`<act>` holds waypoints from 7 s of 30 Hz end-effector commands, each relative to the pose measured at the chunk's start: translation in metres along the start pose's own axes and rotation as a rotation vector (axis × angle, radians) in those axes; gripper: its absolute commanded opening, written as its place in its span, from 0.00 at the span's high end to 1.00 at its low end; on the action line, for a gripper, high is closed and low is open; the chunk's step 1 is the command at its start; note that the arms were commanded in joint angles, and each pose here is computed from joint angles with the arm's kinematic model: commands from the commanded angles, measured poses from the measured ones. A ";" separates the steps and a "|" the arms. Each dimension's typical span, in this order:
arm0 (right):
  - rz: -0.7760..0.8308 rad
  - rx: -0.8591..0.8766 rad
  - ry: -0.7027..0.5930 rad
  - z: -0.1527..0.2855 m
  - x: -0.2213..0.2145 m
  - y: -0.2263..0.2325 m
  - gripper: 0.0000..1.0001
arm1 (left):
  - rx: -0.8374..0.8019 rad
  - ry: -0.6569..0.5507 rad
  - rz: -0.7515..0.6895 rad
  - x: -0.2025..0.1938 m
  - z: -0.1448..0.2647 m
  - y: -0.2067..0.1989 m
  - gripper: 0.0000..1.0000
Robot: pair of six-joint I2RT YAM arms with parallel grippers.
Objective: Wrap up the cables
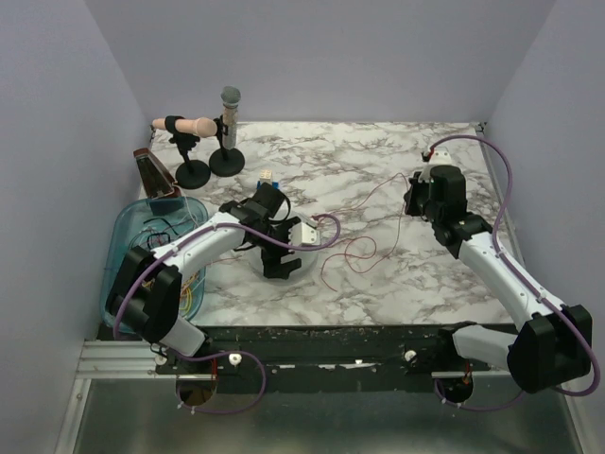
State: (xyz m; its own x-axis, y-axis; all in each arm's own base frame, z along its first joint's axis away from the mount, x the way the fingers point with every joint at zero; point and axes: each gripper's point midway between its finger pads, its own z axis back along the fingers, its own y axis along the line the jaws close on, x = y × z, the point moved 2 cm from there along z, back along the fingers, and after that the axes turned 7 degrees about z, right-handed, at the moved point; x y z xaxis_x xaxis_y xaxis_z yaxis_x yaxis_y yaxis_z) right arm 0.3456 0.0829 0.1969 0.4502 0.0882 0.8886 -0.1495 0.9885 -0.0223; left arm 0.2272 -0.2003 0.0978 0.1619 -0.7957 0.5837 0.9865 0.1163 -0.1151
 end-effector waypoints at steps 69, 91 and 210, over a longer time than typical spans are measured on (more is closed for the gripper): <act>-0.049 0.463 -0.727 0.237 0.237 0.051 0.99 | -0.250 -0.597 0.016 0.246 0.050 -0.083 0.14; -0.058 0.488 -0.733 0.239 0.235 0.055 0.99 | -0.249 -0.632 0.111 0.275 0.034 -0.057 0.42; -0.903 1.044 -0.966 0.166 0.232 0.212 0.99 | -0.125 -1.121 0.999 0.259 0.295 0.003 0.41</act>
State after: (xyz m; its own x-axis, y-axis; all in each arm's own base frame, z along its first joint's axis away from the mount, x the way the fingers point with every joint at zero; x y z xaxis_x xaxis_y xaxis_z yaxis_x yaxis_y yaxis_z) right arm 0.2719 0.3029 0.4606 0.1577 -0.8832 0.4416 -0.8165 0.1349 0.5613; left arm 0.2920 -0.2324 0.4814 0.7213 0.4522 0.5246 0.4539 0.2635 -0.8512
